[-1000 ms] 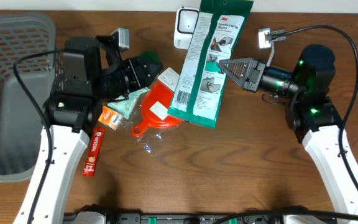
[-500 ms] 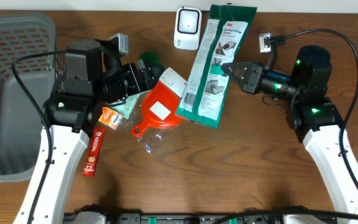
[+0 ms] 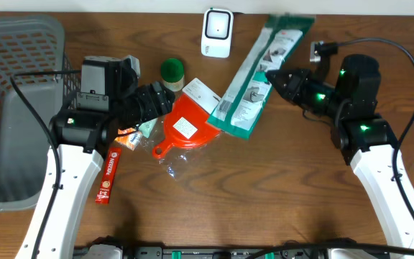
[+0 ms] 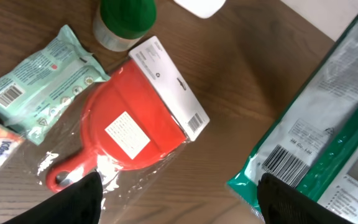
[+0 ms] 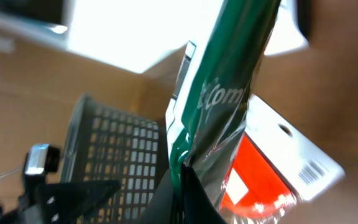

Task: Scan the item barcode

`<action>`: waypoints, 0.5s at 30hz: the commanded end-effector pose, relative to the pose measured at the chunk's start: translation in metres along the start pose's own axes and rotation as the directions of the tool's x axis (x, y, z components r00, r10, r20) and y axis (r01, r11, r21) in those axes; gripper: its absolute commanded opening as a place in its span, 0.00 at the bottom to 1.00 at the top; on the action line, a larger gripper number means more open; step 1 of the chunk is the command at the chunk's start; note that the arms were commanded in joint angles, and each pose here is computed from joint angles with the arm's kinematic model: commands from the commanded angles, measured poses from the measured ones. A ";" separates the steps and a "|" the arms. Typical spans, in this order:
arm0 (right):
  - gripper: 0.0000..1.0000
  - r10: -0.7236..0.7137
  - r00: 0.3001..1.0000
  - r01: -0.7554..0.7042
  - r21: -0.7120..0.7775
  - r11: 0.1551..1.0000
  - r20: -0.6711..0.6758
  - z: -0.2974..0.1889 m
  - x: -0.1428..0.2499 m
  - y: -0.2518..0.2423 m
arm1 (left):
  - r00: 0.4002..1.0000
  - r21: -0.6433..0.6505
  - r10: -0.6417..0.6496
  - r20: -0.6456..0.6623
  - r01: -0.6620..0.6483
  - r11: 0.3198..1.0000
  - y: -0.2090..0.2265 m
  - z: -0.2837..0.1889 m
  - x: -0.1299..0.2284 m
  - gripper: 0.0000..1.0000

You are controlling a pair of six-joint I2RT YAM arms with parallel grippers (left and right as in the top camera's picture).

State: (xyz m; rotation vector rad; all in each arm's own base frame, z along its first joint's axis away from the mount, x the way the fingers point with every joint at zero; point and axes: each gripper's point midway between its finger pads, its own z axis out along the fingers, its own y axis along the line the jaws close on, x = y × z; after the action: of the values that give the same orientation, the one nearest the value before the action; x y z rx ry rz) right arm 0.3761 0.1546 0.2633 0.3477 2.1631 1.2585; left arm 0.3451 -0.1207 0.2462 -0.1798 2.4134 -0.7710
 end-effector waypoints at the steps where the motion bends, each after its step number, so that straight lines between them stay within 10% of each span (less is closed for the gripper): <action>1: 0.01 0.173 0.980 -0.186 0.138 0.973 0.098 -0.004 -0.010 -0.033 | 1.000 -0.046 0.005 -0.016 -0.006 0.999 0.012 0.007 0.002 0.80; 15: 0.02 0.156 0.962 -0.250 0.503 0.827 0.223 -0.024 -0.001 -0.112 | 0.992 -0.098 -0.046 -0.115 0.035 0.995 0.033 0.036 0.016 0.80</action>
State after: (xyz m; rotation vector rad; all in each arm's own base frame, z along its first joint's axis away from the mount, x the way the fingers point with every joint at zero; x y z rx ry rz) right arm 0.3655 0.0894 0.1845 0.8843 2.3402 0.7744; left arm 0.3531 -0.1186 0.2054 -0.2370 2.5412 -0.7305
